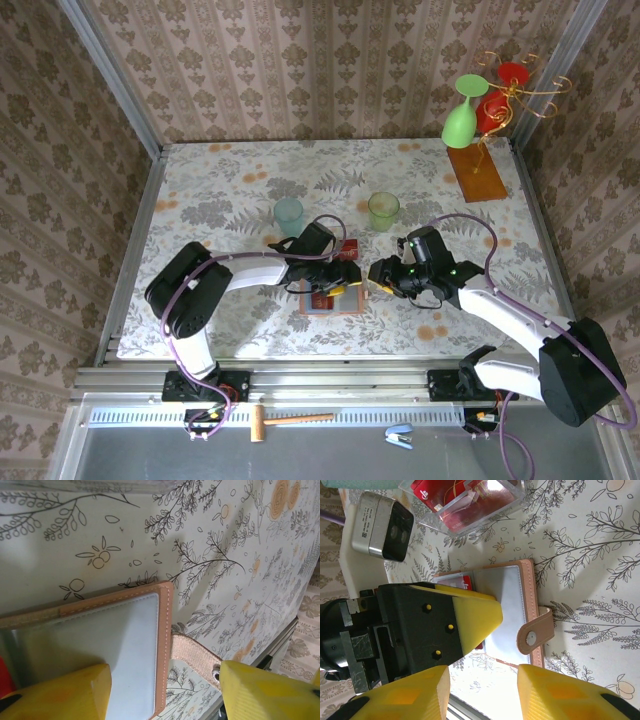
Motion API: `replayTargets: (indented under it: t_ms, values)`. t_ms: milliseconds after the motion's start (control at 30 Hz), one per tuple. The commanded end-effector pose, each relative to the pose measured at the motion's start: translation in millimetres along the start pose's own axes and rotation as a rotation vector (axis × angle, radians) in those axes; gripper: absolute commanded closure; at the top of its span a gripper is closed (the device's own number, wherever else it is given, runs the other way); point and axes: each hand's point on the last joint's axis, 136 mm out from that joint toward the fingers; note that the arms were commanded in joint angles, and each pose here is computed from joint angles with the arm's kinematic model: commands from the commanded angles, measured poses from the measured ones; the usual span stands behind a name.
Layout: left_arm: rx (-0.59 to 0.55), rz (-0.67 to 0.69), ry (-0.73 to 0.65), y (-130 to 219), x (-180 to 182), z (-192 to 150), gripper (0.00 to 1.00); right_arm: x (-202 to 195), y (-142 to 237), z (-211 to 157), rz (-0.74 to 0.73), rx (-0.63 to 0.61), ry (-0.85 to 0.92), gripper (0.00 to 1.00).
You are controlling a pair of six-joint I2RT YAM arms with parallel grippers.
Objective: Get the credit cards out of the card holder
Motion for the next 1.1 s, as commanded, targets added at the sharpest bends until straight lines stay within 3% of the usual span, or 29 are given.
replayTargets:
  t_ms: [0, 533, 1067]
  values:
    - [0.009, -0.011, 0.004, -1.3, -2.6, -1.6, 0.40, -3.6, -1.2, 1.9, -0.012, -0.005, 0.003, 0.60]
    - [-0.097, -0.028, -0.011, 43.2, -9.8, 10.0, 0.40, 17.4, -15.2, -0.4, 0.021, 0.040, 0.013, 0.59]
    - [-0.165, 0.033, 0.057, 72.6, 41.3, -7.1, 0.46, 49.8, -65.3, -20.3, -0.013, 0.156, 0.085, 0.64]
Point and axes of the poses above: each hand's point on the last joint's axis, 136 mm out from that joint toward the fingers, its own y axis back along the fingers, its own x axis along the line the jaws close on, z = x × y, and after that the axes turned 5 degrees about -y, right-handed
